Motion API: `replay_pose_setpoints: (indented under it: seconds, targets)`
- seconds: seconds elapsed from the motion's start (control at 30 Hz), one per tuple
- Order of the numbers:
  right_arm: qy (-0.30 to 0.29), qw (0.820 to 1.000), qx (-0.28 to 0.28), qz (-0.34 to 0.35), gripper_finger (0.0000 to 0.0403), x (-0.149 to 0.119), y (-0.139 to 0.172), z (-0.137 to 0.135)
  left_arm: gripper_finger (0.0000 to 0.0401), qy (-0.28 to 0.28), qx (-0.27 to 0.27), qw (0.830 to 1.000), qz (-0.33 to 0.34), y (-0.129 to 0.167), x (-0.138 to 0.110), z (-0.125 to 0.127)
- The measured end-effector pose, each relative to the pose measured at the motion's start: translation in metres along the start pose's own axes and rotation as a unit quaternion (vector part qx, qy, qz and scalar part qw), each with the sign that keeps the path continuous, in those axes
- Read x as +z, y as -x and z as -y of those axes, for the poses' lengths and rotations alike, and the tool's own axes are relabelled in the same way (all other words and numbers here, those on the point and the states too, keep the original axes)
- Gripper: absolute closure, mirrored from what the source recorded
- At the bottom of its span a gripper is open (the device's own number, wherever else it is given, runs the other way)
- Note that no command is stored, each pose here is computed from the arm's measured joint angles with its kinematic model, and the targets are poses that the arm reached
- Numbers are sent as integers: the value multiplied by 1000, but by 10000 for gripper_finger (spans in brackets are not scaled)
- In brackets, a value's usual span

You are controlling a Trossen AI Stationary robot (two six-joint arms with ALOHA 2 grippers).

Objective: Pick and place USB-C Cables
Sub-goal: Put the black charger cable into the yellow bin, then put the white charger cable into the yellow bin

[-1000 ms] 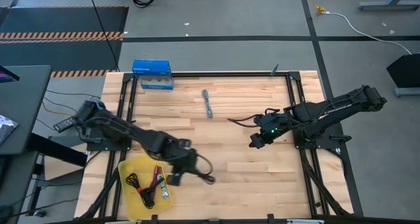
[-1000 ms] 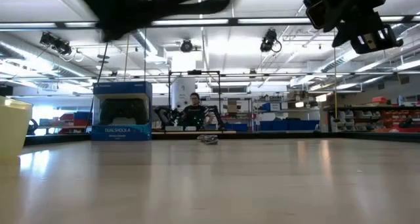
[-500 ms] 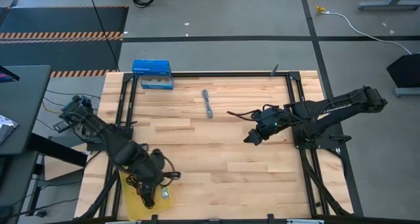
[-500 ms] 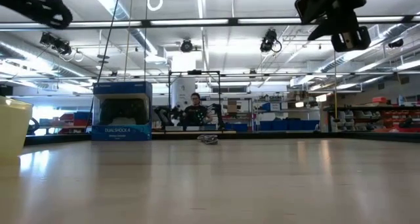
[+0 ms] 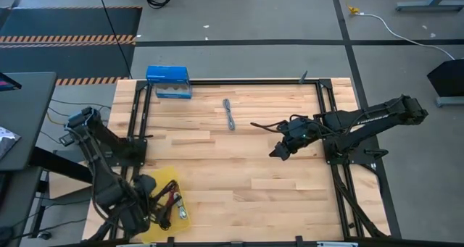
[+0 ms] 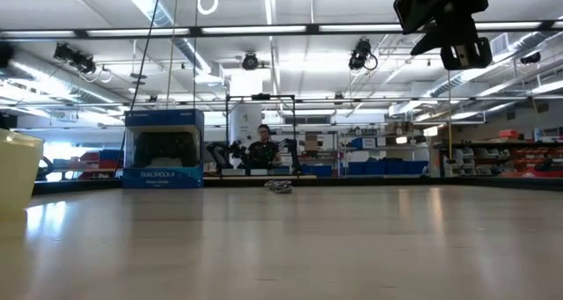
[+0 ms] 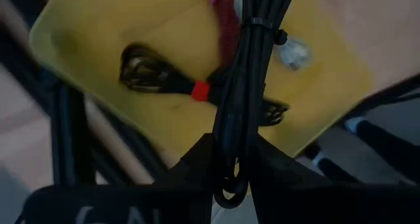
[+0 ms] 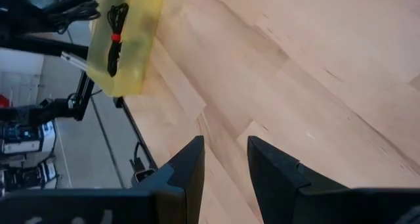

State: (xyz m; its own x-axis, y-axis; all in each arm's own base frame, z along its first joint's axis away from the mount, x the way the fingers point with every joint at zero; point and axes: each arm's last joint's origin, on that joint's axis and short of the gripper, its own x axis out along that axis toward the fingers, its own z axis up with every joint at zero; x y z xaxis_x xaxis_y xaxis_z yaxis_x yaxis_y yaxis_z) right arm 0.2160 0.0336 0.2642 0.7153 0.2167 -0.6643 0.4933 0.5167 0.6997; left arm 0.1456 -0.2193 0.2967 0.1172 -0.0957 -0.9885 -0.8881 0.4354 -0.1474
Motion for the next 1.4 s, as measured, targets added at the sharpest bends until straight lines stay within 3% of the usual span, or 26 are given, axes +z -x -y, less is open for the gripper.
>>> replay_pose_setpoints:
  seconds: [0.37, 0.8, 1.4]
  targets:
    - [24, 998, 25, -46, 281, -1, 0, 0, 323, 6, 41, 999, 11, -30, -11, 14]
    - [23, 997, 33, -61, 281, -2, 1, -1, 315, 23, 119, 993, 14, -30, -8, 3]
    - [10, 998, 33, -60, 281, -2, 1, -1, 178, 31, 124, 991, 34, -30, 4, 7]
